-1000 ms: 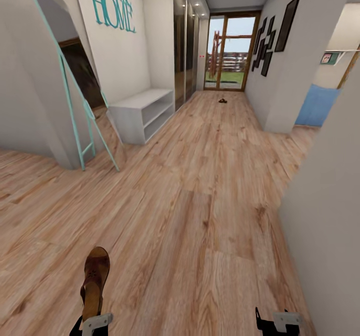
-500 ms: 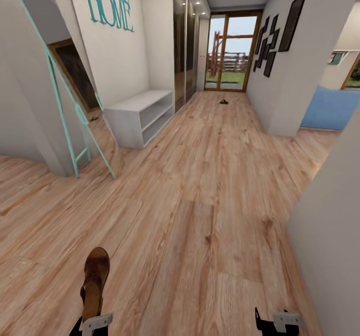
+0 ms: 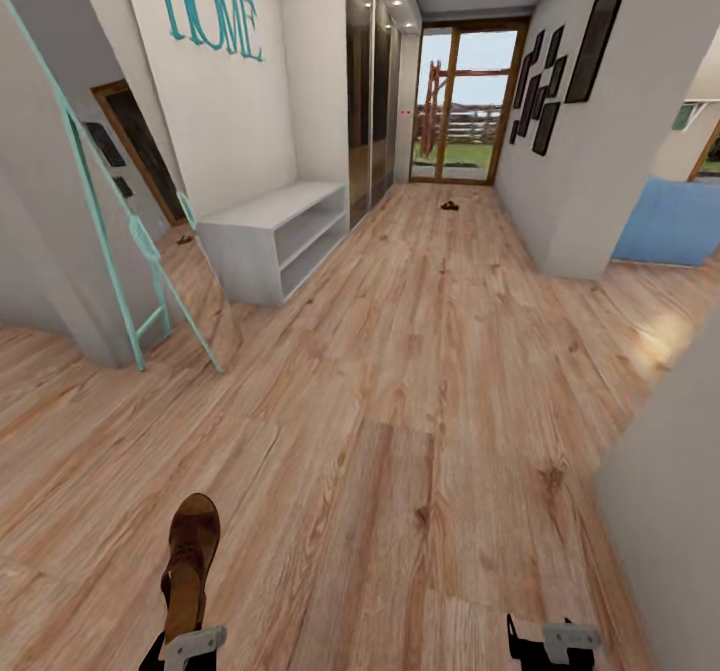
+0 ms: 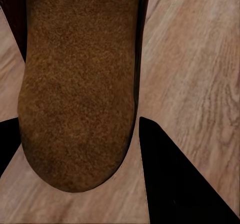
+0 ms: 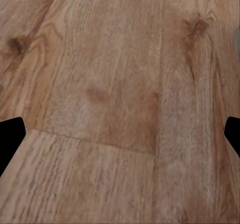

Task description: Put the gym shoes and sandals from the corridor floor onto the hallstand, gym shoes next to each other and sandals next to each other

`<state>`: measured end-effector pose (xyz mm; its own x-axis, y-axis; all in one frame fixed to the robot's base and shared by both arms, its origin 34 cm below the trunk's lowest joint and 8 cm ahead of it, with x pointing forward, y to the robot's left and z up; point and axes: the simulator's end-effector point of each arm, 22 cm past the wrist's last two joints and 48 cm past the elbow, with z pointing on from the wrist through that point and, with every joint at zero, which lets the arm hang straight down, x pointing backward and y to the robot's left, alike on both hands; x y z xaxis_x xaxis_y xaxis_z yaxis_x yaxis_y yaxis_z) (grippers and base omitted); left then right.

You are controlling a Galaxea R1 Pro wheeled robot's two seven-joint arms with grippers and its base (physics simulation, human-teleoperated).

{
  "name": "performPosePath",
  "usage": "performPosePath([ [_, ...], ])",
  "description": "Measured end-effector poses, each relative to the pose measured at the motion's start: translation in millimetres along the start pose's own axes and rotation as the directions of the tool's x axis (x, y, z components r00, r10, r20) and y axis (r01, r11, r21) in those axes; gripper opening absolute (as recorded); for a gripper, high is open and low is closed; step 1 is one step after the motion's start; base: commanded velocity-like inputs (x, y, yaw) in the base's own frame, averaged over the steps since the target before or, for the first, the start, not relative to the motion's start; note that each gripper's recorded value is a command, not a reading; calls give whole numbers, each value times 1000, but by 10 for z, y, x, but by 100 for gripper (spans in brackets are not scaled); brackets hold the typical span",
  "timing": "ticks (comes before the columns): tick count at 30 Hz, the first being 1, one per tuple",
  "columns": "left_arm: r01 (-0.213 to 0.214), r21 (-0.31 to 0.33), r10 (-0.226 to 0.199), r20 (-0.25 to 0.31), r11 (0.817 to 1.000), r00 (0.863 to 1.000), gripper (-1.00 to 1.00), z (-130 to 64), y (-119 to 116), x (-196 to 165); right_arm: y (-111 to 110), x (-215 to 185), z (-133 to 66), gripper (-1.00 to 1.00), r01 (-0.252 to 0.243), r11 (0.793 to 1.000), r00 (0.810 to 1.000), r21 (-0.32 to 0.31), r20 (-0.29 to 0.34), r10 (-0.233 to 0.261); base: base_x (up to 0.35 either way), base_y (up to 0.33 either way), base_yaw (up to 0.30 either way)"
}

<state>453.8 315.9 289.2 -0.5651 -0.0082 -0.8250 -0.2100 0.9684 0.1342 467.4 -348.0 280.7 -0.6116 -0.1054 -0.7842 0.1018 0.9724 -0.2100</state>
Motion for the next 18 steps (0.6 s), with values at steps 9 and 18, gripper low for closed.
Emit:
performPosePath([
  [9,0,1,0,3,1000,1000,-100,-1,-1,-11,1,-11,0,100,-1,1000,1000,0,2,1,339,0,-128],
  [18,2,1,-2,8,1000,1000,-100,1,-2,-37,-3,-39,0,100,-2,1000,1000,1,8,2,339,0,-230],
])
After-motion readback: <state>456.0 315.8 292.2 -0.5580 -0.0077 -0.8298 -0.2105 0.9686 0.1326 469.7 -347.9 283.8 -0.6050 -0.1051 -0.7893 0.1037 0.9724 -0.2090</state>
